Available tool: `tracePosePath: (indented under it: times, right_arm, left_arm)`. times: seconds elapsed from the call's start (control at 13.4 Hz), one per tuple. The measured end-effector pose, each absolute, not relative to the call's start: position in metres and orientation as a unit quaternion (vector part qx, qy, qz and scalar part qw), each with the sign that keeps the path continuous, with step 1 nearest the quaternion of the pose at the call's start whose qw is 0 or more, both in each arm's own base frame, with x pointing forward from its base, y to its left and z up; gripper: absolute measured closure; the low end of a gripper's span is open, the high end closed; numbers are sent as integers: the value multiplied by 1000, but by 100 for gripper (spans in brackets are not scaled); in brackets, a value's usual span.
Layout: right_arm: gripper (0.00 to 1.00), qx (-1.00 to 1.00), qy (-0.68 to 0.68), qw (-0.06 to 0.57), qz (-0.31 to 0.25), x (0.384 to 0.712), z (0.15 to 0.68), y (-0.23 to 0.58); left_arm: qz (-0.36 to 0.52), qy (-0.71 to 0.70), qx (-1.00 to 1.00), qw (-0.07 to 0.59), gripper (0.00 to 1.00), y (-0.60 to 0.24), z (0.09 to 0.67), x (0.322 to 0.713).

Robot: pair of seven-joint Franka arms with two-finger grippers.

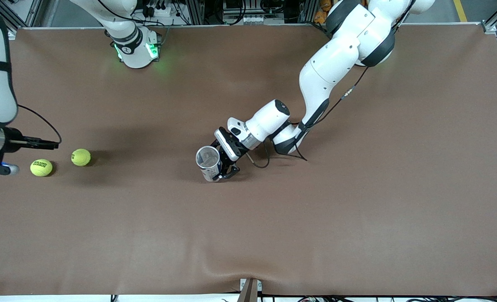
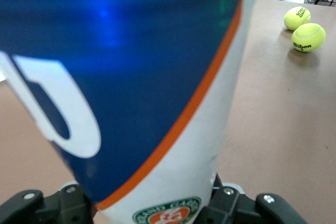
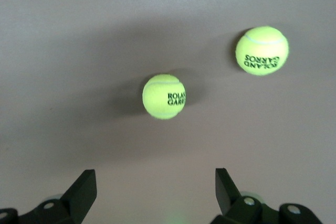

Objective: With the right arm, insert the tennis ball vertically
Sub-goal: 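Grasp the nearer tennis ball with the right gripper and lift it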

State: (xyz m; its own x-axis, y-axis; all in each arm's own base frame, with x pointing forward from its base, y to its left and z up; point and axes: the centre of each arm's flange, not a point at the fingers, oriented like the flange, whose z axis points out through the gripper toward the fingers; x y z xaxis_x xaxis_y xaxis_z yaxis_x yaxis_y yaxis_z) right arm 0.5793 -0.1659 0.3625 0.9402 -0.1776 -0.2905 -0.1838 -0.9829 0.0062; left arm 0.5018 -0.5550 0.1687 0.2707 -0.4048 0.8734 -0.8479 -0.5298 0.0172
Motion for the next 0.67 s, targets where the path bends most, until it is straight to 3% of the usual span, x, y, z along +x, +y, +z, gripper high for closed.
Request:
tracePosePath:
  times: [0.22,0.67]
  right_arm:
    - [0,-988,91,6,125,575,312,-166]
    - [0,-987,91,7,133,563,250,-163]
  left_arm:
    - [436,-416,760,242,24,-548,157,506]
    - [435,-421,758,242,23,-551,152,500]
